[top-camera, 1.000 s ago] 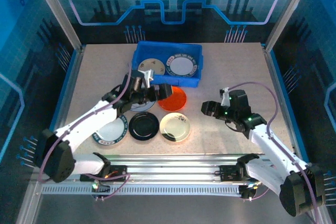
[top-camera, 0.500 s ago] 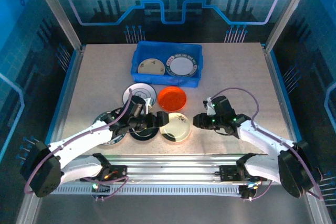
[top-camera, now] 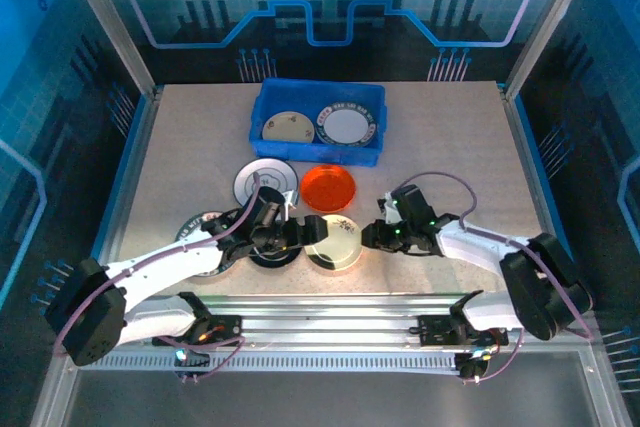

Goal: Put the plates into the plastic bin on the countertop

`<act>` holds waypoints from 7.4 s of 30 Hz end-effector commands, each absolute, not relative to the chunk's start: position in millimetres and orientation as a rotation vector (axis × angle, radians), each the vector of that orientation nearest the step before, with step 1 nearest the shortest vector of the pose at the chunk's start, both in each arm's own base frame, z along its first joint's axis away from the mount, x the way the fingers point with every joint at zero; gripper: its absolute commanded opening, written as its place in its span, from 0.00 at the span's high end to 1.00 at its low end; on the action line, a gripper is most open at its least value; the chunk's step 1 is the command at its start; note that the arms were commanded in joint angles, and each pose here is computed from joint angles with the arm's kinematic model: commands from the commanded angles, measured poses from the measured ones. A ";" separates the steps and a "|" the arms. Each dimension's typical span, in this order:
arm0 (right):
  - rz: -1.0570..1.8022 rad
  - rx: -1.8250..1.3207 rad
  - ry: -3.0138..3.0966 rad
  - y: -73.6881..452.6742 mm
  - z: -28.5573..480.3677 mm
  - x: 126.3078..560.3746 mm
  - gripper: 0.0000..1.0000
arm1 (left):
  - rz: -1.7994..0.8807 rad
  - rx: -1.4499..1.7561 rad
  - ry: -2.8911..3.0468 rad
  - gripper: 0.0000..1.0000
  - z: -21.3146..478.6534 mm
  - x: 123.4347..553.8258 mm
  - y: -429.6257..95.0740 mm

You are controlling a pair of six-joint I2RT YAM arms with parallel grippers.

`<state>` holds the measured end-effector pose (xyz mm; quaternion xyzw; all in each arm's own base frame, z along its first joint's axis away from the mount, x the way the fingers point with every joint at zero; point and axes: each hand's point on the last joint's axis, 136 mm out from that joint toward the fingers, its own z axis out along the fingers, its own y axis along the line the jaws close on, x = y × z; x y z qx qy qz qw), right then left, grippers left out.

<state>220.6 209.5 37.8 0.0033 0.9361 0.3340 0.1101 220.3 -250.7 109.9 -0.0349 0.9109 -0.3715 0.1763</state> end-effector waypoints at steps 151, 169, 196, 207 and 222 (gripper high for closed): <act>1.082 0.256 2.476 334.7 134.2 571.9 1.00 | -0.961 -0.397 2.101 0.03 194.0 241.0 -141.8; 1.039 0.268 2.560 358.0 81.9 573.5 0.96 | -0.942 -0.372 2.133 0.02 189.1 249.3 -147.3; 0.915 0.117 2.541 354.6 128.4 556.7 0.57 | -0.956 -0.364 2.176 0.03 180.8 258.9 -157.7; 0.899 0.072 2.537 355.6 142.3 546.8 0.54 | -0.979 -0.357 2.190 0.04 175.8 262.6 -164.1; 0.833 0.094 2.589 353.0 114.9 548.9 0.55 | -0.964 -0.348 2.200 0.03 171.2 262.9 -163.6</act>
